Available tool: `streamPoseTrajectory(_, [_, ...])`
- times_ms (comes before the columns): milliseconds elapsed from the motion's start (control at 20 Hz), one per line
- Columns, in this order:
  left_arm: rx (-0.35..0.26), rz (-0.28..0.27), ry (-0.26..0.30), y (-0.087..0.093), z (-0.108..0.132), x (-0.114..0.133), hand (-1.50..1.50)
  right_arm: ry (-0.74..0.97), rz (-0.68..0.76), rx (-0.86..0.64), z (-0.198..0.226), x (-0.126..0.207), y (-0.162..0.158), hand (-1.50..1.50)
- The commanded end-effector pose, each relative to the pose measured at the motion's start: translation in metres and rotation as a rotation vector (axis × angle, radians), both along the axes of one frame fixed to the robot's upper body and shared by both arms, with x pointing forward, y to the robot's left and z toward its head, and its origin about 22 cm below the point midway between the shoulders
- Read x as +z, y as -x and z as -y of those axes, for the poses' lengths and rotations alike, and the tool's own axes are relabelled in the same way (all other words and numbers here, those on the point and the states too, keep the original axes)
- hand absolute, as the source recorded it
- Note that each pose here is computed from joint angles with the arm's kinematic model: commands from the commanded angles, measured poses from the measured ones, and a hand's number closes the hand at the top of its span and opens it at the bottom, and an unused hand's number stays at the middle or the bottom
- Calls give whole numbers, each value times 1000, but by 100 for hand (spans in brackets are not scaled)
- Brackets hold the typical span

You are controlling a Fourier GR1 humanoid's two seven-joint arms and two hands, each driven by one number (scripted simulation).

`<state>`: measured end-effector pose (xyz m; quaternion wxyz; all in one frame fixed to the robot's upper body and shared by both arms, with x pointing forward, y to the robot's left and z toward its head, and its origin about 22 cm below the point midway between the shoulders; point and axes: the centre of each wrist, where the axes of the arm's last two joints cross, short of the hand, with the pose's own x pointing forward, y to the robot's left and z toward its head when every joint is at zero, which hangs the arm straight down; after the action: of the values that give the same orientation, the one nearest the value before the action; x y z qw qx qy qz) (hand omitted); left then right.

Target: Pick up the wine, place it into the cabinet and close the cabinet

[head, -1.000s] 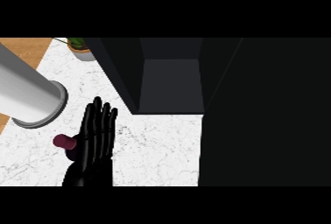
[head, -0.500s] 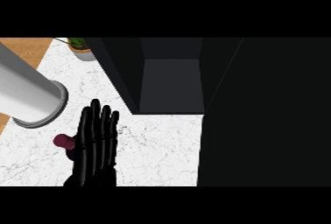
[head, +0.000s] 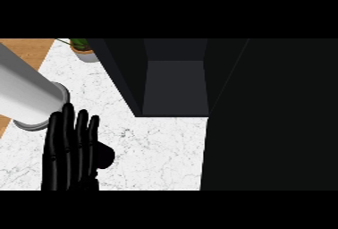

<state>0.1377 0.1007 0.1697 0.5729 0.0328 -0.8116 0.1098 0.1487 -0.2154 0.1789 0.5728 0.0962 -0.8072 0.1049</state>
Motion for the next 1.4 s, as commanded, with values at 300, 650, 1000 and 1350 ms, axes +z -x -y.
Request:
streamPoseTrajectory(300, [72,-17,-2,21,-41,10,-150,2,57,-18,9,26,24,-150])
streamPoseTrajectory(650, [127,-52,-19,16,-63,5,-150,-2,45,-20,4,23,22,-150])
streamPoseTrajectory(1000, [134,-114,40,16,-72,5,-150,-1,44,-34,6,24,17,-150])
streamPoseTrajectory(1350, [109,-192,57,-7,-91,-23,-150,-14,45,-6,-7,24,23,-150])
